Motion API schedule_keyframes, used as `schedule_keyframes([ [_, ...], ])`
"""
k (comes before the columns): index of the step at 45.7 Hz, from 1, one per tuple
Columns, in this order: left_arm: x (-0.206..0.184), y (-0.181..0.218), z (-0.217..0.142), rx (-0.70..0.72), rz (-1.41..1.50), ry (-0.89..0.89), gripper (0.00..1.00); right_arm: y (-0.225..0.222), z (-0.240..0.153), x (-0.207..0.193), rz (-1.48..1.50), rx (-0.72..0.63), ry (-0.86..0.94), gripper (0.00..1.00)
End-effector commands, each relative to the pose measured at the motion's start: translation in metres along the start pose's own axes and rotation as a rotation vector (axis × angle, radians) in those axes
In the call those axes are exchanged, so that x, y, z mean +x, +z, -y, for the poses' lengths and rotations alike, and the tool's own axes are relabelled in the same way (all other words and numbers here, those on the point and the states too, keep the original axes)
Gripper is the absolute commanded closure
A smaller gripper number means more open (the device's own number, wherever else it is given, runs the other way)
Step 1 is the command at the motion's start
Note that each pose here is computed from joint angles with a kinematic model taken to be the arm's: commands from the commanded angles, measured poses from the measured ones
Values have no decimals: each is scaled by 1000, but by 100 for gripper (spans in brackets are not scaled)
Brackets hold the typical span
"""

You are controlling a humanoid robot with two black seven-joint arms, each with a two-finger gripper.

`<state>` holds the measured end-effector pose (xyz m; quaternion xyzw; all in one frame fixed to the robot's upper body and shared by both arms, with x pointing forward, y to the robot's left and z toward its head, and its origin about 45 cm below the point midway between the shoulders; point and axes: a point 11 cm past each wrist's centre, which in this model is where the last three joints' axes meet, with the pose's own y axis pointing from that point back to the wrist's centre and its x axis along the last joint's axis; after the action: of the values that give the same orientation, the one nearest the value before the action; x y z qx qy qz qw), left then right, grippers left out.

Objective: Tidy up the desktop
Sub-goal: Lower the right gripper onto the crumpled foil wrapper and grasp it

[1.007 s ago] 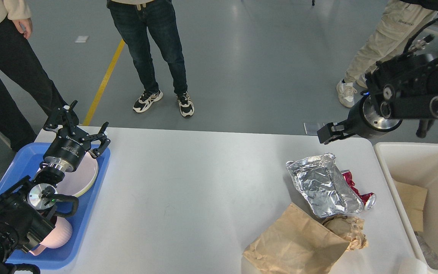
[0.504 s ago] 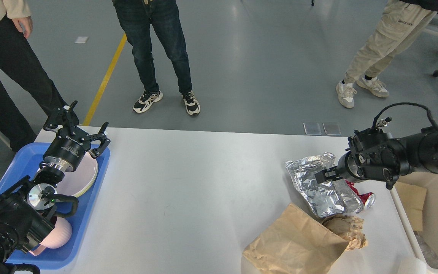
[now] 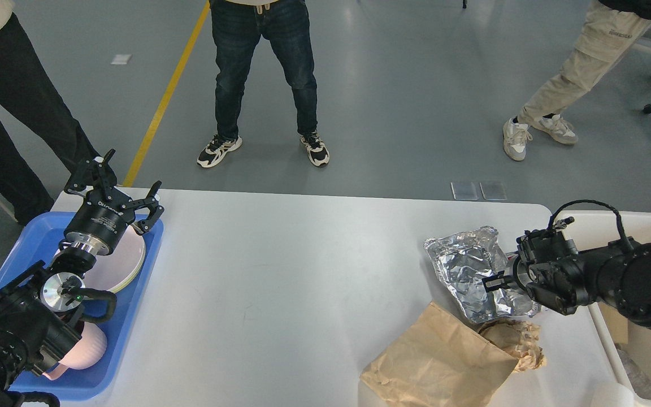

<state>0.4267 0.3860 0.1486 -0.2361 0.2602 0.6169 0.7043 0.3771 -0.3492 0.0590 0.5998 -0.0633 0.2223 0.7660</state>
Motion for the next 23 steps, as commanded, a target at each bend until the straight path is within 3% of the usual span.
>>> schedule_keyframes([
  [1,0,0,0,0,0,1,0,-1,2,1,-1,-5,7,95],
  [2,0,0,0,-1,0,-2,0,-1,2,1,0,-5,7,100],
  [23,0,0,0,-1,-1,1,0,2,-7,20,15,-4,35,100],
])
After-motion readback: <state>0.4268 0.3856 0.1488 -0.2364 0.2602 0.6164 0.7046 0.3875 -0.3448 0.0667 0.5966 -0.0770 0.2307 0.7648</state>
